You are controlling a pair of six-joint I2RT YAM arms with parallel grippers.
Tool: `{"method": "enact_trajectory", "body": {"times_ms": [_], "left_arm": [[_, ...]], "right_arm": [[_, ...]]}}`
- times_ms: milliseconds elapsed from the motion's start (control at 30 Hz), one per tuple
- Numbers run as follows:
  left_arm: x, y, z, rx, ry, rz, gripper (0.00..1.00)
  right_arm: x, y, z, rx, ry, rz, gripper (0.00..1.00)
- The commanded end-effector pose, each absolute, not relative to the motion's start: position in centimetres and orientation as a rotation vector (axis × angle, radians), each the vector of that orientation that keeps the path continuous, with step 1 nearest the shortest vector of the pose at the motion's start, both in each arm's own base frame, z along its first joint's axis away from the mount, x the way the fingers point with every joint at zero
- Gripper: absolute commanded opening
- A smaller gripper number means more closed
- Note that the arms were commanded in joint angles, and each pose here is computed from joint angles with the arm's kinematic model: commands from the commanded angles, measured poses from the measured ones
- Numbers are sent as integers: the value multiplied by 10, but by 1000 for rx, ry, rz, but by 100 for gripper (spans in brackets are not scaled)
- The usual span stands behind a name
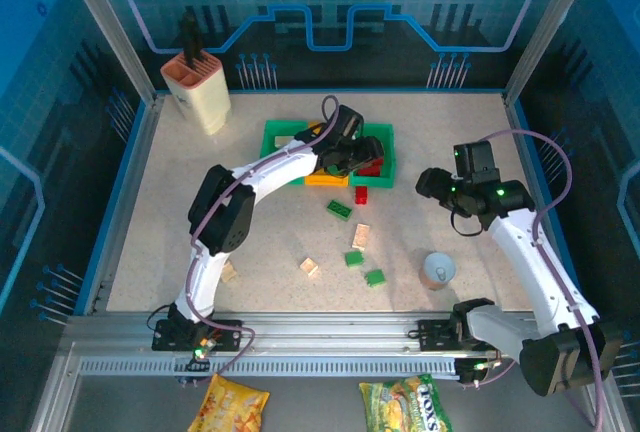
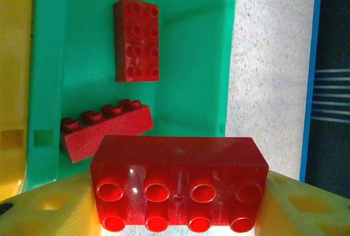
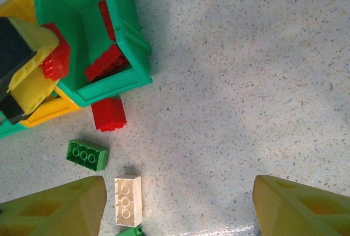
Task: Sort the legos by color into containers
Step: Place the lego in the container.
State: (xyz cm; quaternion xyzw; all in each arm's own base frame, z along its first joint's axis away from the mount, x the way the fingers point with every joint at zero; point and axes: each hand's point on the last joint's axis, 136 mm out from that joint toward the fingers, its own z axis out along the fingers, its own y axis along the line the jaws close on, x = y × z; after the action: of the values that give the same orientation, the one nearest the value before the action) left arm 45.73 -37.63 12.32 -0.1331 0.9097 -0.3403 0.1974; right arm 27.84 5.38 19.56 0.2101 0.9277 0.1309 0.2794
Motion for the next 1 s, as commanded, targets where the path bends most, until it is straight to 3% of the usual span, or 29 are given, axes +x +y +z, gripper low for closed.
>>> {"method": "enact_trajectory", "body": {"times_ms": [0,333,967], "left_arm": [[476,-384,129,-505,2461,-999,48],[488,-389,106,-632,2428,-1015,52],[474,-391,129,-557,2419,-1052,67]], "right_arm": [[271,50,192,567,2503,347,72],[266,48,193,562,2509,340,72],[264,47,194,571,2505,348,72]]}}
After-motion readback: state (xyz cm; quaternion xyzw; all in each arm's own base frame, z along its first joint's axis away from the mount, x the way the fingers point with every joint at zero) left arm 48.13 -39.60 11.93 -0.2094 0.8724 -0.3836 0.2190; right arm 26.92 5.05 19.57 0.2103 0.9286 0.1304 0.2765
